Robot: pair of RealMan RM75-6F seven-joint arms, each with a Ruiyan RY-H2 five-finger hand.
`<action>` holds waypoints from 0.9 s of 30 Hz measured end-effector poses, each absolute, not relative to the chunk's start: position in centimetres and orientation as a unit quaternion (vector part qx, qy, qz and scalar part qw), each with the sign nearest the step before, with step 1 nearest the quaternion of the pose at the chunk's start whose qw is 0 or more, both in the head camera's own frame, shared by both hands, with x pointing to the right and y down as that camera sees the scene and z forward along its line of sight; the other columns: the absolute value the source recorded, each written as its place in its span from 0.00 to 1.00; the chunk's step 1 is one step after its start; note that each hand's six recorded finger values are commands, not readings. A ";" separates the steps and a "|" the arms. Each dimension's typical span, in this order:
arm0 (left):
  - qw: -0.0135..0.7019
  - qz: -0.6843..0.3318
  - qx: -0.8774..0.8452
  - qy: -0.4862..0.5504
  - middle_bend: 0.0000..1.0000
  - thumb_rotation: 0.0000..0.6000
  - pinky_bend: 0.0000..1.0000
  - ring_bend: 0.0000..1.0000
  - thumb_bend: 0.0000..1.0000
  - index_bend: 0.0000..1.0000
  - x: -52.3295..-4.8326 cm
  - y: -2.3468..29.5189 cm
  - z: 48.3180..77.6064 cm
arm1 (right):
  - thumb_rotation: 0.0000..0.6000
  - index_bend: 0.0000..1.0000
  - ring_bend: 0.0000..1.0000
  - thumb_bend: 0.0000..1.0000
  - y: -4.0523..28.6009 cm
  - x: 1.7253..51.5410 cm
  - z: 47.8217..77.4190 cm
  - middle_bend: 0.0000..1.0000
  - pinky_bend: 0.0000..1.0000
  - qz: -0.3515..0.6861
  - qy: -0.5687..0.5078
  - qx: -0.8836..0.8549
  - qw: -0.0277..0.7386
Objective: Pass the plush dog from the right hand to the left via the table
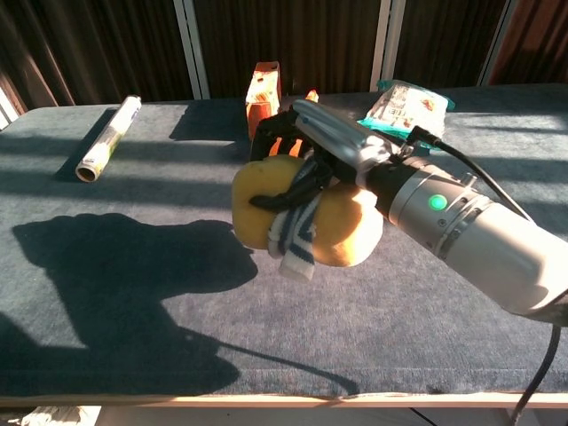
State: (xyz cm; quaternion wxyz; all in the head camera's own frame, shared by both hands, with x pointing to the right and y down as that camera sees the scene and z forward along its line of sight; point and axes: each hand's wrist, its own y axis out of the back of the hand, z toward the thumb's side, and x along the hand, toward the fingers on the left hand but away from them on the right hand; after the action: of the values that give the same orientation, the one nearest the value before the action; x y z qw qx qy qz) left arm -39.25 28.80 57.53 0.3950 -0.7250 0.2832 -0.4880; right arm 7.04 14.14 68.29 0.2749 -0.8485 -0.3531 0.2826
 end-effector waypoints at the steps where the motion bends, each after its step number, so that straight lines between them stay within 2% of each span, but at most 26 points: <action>1: 0.395 -0.488 -0.725 0.283 0.11 1.00 0.34 0.20 0.24 0.09 -39.3 28.8 57.5 | 1.00 0.72 0.56 0.21 14.1 6.6 68.6 0.53 0.89 0.282 -0.353 -0.848 0.275; 4: 0.395 -0.487 -0.726 0.282 0.11 1.00 0.34 0.20 0.24 0.09 -39.3 28.8 57.5 | 1.00 0.56 0.40 0.21 14.1 5.3 69.9 0.42 0.75 0.288 -0.346 -0.852 0.266; 6: 0.393 -0.487 -0.727 0.283 0.11 1.00 0.34 0.20 0.24 0.09 -39.4 28.8 57.5 | 1.00 0.36 0.21 0.21 14.4 4.7 70.8 0.26 0.60 0.296 -0.331 -0.859 0.254; 8: 0.391 -0.487 -0.727 0.284 0.11 1.00 0.34 0.20 0.24 0.09 -39.4 28.8 57.4 | 1.00 0.20 0.07 0.21 15.0 4.3 71.6 0.13 0.47 0.302 -0.313 -0.868 0.239; 10: 0.390 -0.488 -0.727 0.285 0.11 1.00 0.34 0.20 0.24 0.09 -39.5 28.8 57.4 | 1.00 0.06 0.00 0.21 15.4 4.3 72.1 0.02 0.32 0.306 -0.300 -0.874 0.228; 11: 0.390 -0.488 -0.728 0.284 0.11 1.00 0.34 0.20 0.24 0.09 -39.5 28.8 57.5 | 1.00 0.02 0.00 0.20 15.5 4.5 72.2 0.01 0.27 0.309 -0.293 -0.876 0.227; 13: 0.390 -0.488 -0.728 0.282 0.11 1.00 0.34 0.20 0.24 0.09 -39.4 28.8 57.5 | 1.00 0.00 0.00 0.17 15.6 4.8 72.2 0.00 0.14 0.311 -0.288 -0.877 0.228; 15: 0.390 -0.488 -0.729 0.281 0.11 1.00 0.34 0.20 0.24 0.09 -39.3 28.8 57.6 | 1.00 0.00 0.00 0.14 15.5 5.3 71.7 0.00 0.08 0.308 -0.290 -0.877 0.229; 27: 0.391 -0.490 -0.730 0.273 0.11 1.00 0.34 0.20 0.24 0.09 -39.0 29.0 57.9 | 1.00 0.00 0.00 0.09 13.4 9.7 66.2 0.00 0.04 0.256 -0.320 -0.877 0.252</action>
State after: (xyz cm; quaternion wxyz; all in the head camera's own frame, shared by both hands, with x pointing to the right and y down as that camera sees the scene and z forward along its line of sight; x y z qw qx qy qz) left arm -39.04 29.00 57.86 0.3913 -0.7296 0.2731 -0.4900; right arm 9.69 13.42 66.23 0.2522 -0.8768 -0.3199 0.2556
